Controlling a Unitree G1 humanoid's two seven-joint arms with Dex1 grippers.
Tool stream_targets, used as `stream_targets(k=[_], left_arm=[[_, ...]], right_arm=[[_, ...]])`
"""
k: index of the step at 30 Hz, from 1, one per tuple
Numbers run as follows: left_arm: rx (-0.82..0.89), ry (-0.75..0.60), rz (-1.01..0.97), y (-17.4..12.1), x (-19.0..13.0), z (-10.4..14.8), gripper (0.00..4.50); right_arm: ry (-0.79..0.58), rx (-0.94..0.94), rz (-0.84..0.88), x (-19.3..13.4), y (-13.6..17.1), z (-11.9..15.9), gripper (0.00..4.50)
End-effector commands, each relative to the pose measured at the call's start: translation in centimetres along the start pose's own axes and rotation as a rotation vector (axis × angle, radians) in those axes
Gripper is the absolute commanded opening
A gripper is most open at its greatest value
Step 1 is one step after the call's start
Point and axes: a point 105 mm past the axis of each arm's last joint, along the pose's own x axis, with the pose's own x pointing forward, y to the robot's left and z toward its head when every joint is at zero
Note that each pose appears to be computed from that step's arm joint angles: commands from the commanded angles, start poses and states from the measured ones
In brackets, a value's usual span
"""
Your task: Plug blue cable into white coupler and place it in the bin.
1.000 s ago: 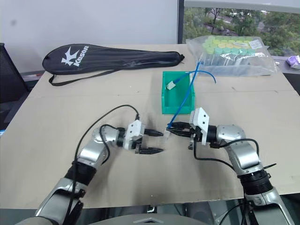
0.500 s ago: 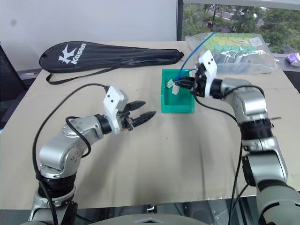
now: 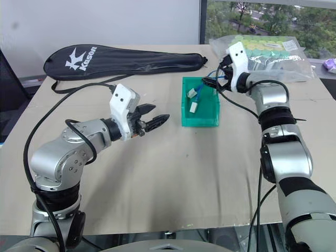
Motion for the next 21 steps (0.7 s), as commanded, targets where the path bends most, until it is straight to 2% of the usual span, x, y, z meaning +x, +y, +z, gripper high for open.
stream_targets(k=[1,4,7,11,14,18,21], left_arm=[[0.046,-0.053,-0.005,-0.6,-1.0,0.9,3.32],[0.048,-0.061,-0.016,-1.4,-1.6,-0.5,3.32],[0.072,-0.056,0.038,-1.1,-2.8,-3.0,3.32],[0.041,-0.065,0.047,-2.4,-5.5,-6.5,4.48],[0.047,-0.044,0.037,-3.8,-7.0,-8.9,4.48],[-0.001,0.007,0.055,-4.8,-8.6,-12.1,4.48],[-0.018,0.016,0.071,-5.1,-9.0,-13.2,4.48]], right_arm=[[-0.085,-0.028,0.083,-3.7,0.8,0.8,4.46],[-0.12,0.003,0.184,-7.5,3.5,-1.2,4.46],[-0.032,-0.031,0.186,-10.3,5.2,-5.5,4.46],[0.003,0.074,0.161,-13.7,8.0,-10.4,4.5],[0.026,0.109,0.146,-15.5,9.7,-12.9,4.5],[0.026,0.089,0.092,-16.8,10.0,-15.0,4.5],[0.029,0.097,0.095,-17.2,10.2,-15.8,4.5]])
